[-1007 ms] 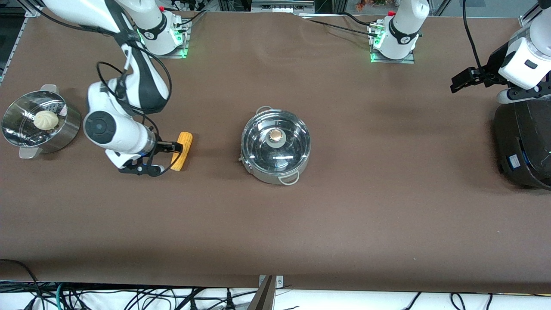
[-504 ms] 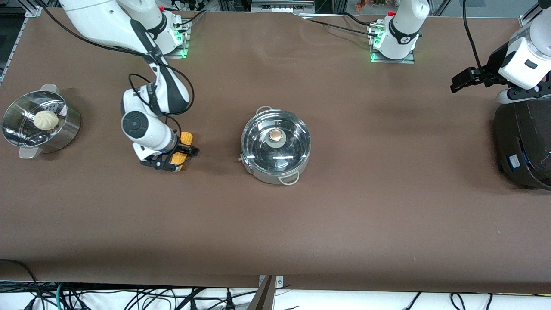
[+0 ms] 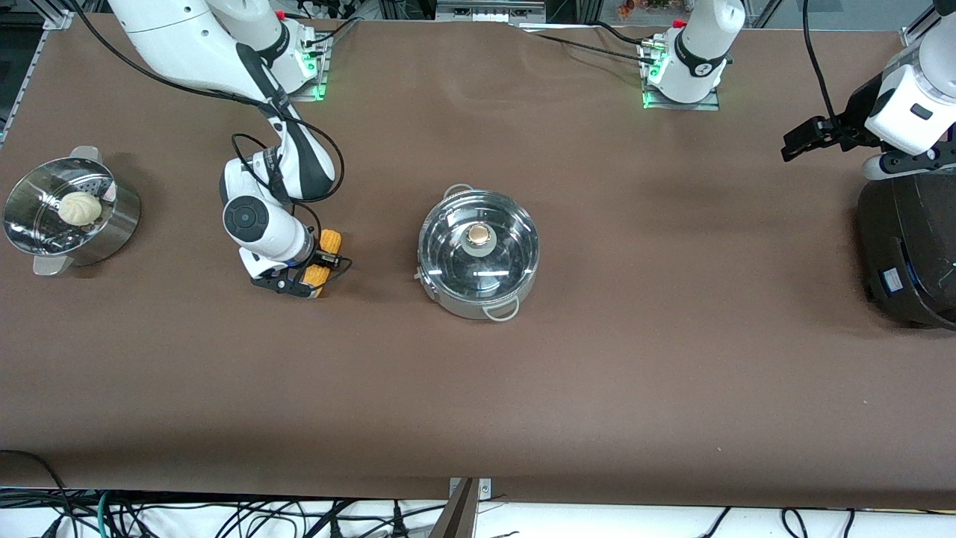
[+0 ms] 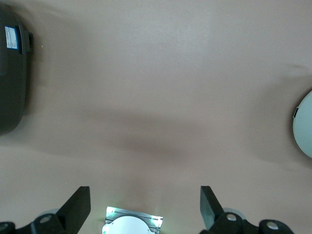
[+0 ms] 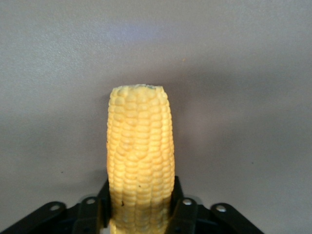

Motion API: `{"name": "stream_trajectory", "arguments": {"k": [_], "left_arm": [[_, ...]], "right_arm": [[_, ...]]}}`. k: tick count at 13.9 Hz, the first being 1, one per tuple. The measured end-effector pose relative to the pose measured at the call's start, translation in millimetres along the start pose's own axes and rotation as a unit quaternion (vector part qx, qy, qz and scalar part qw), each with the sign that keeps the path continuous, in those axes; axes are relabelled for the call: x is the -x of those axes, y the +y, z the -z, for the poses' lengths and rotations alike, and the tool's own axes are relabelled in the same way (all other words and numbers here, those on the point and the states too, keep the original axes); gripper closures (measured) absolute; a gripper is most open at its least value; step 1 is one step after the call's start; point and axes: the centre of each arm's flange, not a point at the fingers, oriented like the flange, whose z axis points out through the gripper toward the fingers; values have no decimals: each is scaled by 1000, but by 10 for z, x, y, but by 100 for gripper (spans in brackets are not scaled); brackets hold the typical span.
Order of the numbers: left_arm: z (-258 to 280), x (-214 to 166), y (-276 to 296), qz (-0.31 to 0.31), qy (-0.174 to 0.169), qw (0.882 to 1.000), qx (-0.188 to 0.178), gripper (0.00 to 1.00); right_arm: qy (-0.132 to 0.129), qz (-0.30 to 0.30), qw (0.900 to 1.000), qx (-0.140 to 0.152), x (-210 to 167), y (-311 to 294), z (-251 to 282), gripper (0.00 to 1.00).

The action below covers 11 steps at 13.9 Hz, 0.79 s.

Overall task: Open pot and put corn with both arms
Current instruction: 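Lift the corn with the right gripper while the left gripper grasps the lid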

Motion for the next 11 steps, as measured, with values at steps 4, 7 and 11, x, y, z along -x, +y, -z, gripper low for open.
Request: {"name": "stream_trajectory", "arguments": {"k": [4, 7, 11], "left_arm": [[0, 1, 6, -1, 0, 1000, 0, 1], [12, -20, 76, -6, 3, 1000, 3, 1], [39, -192, 756, -29, 5, 999, 25, 1]], "right_arm": [[-7, 6, 1000, 9, -142, -2, 223, 67], [-22, 30, 999, 24, -424, 120, 650, 67], [-28, 64, 997, 29, -746, 385, 1117, 67]]}}
